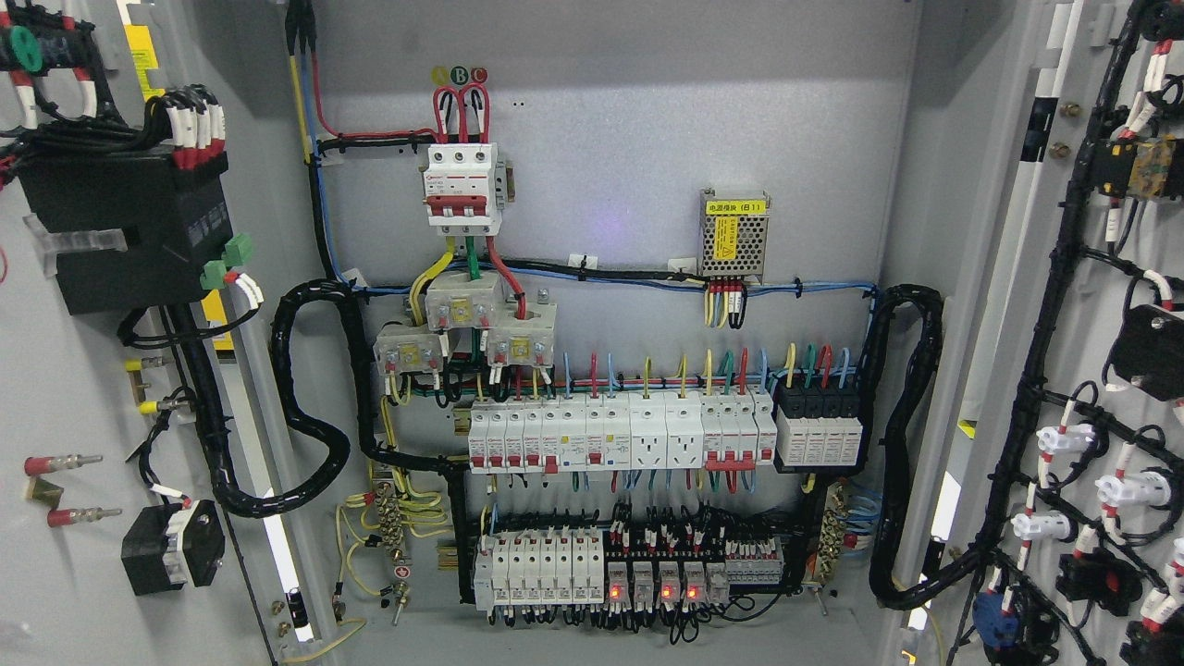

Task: Open door with both hands

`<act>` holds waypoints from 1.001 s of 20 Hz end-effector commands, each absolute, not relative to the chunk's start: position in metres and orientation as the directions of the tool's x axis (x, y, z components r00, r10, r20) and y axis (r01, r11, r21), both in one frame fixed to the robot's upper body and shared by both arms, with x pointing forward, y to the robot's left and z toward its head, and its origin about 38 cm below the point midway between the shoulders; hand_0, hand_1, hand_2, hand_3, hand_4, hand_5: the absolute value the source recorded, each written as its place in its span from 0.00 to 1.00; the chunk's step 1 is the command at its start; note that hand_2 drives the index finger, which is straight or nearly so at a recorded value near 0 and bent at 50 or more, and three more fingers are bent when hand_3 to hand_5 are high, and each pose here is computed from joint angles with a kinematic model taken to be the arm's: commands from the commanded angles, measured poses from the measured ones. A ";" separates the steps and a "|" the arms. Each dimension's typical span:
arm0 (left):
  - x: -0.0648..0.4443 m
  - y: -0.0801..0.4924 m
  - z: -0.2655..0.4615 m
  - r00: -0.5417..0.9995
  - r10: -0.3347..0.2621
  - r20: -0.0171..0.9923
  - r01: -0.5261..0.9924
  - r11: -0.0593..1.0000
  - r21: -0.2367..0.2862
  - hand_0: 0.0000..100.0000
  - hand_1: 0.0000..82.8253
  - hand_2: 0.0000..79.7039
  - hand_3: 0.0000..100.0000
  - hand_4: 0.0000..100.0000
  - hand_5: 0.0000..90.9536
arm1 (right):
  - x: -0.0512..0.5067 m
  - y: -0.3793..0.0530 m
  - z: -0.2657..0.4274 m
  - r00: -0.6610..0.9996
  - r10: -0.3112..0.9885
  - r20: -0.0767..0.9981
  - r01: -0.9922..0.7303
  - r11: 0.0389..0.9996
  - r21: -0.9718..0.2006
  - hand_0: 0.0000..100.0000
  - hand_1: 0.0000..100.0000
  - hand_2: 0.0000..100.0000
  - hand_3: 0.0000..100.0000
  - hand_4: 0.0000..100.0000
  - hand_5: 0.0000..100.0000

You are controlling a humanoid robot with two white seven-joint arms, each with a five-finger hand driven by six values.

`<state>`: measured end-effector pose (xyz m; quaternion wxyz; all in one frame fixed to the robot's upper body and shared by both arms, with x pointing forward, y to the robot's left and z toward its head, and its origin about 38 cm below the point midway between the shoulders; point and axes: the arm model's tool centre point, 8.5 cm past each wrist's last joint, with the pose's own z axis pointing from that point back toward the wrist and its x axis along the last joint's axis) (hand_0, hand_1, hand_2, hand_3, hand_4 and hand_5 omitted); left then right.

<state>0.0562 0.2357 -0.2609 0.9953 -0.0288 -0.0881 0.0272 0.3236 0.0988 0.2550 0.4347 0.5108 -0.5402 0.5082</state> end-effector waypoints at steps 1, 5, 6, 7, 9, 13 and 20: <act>0.050 0.234 -0.261 0.985 0.062 0.158 -0.052 0.996 -0.066 0.00 0.00 0.00 0.00 0.00 0.00 | 0.346 0.071 0.248 -0.066 -0.131 0.989 -0.997 0.056 -0.059 0.24 0.00 0.00 0.00 0.00 0.00; 0.055 0.234 -0.261 0.984 0.060 0.169 -0.049 0.997 -0.068 0.00 0.00 0.00 0.00 0.00 0.00 | 0.355 -0.002 0.209 -0.056 -0.055 0.997 -0.981 0.186 -0.045 0.24 0.00 0.00 0.00 0.00 0.00; 0.061 0.233 -0.261 0.981 0.057 0.187 -0.043 0.996 -0.074 0.00 0.00 0.00 0.00 0.00 0.00 | 0.351 -0.025 0.204 -0.061 -0.057 0.997 -0.974 0.223 -0.047 0.24 0.00 0.00 0.00 0.00 0.00; 0.067 0.230 -0.261 0.975 0.059 0.215 -0.041 0.995 -0.087 0.00 0.00 0.00 0.00 0.00 0.00 | 0.350 -0.047 0.201 -0.066 -0.056 0.996 -0.962 0.269 -0.049 0.24 0.00 0.00 0.00 0.00 0.00; 0.077 0.219 -0.258 0.949 0.069 0.308 -0.028 0.990 -0.137 0.00 0.00 0.00 0.00 0.00 0.00 | 0.345 -0.082 0.195 -0.070 -0.065 0.995 -0.936 0.349 -0.043 0.24 0.00 0.00 0.00 0.00 0.00; 0.127 0.227 -0.217 0.804 0.133 0.579 -0.009 0.977 -0.213 0.00 0.00 0.00 0.00 0.00 0.00 | 0.340 -0.132 0.188 -0.122 -0.091 0.988 -0.854 0.517 -0.058 0.24 0.00 0.00 0.00 0.00 0.00; 0.191 0.245 -0.142 0.556 0.247 0.794 -0.023 0.959 -0.282 0.00 0.00 0.00 0.00 0.00 0.00 | 0.284 -0.212 0.155 -0.225 -0.095 0.970 -0.670 0.738 -0.083 0.24 0.00 0.00 0.00 0.00 0.00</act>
